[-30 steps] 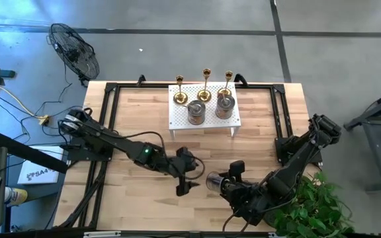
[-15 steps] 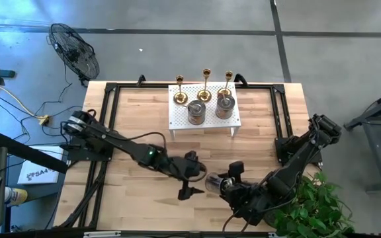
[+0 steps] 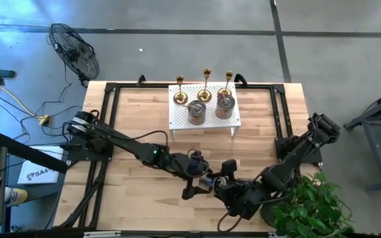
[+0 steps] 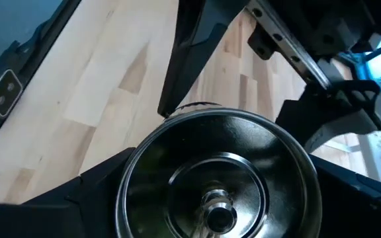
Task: Pick & Place candle stick holders
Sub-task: Put the silver candle on the shelf aligned with the gold candle holder
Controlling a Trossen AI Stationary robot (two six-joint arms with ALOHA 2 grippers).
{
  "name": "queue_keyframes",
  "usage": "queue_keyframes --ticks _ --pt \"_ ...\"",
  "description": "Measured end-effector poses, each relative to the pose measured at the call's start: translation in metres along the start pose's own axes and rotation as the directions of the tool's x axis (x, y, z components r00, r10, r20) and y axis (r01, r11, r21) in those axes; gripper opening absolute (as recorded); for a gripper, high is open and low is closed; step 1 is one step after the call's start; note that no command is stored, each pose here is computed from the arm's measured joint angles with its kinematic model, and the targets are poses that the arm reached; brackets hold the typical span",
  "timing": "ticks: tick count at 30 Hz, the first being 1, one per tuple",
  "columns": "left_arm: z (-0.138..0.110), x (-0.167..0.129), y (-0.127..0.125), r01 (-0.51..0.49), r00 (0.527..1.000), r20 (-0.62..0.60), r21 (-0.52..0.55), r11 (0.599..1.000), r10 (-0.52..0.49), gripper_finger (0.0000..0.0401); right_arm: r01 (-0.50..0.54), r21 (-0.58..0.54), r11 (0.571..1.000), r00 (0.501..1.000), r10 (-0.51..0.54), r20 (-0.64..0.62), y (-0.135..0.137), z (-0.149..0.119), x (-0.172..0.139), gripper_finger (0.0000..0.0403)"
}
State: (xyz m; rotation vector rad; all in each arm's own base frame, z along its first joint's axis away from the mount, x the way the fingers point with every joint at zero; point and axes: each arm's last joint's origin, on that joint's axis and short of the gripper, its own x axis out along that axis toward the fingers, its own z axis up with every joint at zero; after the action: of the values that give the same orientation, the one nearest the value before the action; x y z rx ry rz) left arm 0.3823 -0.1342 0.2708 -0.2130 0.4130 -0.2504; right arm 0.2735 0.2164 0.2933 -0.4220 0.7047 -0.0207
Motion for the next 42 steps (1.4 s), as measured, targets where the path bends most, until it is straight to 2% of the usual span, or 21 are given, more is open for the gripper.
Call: queue_keyframes --ticks 5,12,23,30,36,42 --pt "-0.004 0.005 0.000 0.023 1.000 -0.017 0.004 1.000 -0.023 0.0400 -0.017 -0.001 1.000 1.000 0.017 -0.007 -0.005 0.001 0.005 0.0348" --pt "-0.008 0.017 -0.001 0.087 0.996 0.023 -0.003 0.996 -0.087 0.0400 -0.077 -0.011 0.997 0.997 0.077 0.024 -0.008 0.007 0.009 0.0348" --pt "-0.006 0.017 -0.002 0.093 0.994 0.050 -0.002 0.996 -0.093 0.0400 -0.073 -0.010 0.997 0.997 0.073 0.037 -0.015 0.010 0.013 0.0348" --pt "-0.005 0.017 -0.002 0.088 0.994 0.064 -0.004 0.996 -0.088 0.0400 -0.068 -0.022 0.997 0.997 0.069 0.038 -0.016 0.010 0.015 0.0348" --pt "-0.005 0.017 0.000 0.016 0.997 0.081 -0.025 1.000 -0.014 0.0398 -0.063 -0.039 0.997 0.997 0.065 0.034 -0.018 0.010 0.016 0.0348" --pt "-0.005 0.017 0.000 -0.012 0.996 0.091 -0.053 0.999 0.017 0.0366 -0.065 -0.032 0.997 0.997 0.066 0.031 -0.019 0.010 0.016 0.0348"
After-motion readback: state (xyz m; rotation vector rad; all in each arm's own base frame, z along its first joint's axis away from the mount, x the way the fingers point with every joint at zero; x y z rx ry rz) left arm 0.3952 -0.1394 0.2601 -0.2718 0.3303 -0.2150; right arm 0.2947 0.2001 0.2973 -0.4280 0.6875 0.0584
